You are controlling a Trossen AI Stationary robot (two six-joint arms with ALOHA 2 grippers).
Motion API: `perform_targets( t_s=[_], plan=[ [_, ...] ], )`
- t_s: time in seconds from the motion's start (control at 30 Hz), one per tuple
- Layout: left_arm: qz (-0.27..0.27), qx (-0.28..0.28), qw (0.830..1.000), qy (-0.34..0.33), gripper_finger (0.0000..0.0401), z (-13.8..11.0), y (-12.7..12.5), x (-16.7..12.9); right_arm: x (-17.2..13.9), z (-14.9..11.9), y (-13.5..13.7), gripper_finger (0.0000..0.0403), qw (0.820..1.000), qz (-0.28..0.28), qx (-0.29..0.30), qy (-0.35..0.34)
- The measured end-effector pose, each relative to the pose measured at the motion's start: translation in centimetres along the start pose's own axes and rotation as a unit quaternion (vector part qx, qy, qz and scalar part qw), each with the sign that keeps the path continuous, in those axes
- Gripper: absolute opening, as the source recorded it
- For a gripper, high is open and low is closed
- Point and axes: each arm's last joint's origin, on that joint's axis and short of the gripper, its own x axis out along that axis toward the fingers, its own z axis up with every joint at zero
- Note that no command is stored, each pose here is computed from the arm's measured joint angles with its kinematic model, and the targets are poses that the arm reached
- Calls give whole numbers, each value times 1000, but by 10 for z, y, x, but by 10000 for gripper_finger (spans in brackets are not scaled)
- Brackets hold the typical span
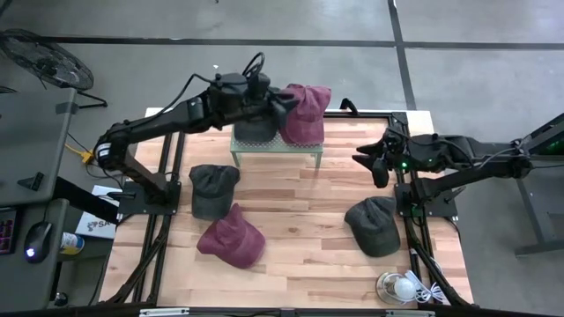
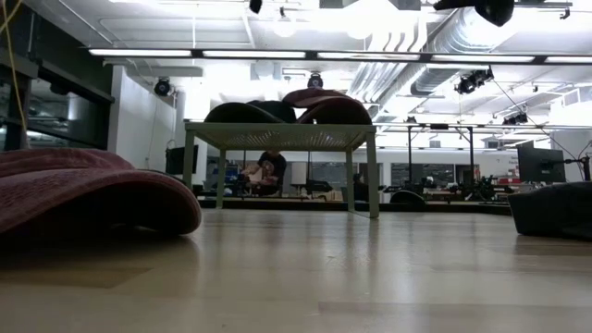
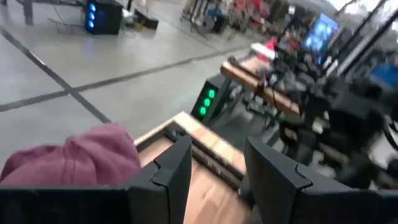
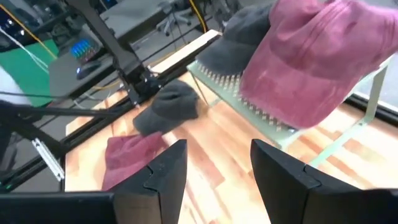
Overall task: Pick & Place hat
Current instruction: Stack the right black cap on top of the black cap on the shelf
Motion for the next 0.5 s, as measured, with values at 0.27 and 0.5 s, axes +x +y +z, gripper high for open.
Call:
perform_targets(
  t_s=[0.27,0.5],
  plan=[
    [-3,38,995,97,147,-19,-17,-26,8,-4,4,170,999,19,-6,37],
    [0,62,979,194,147,-42,-28,-41,15,-8,6,170,998,20,-14,63]
  ],
)
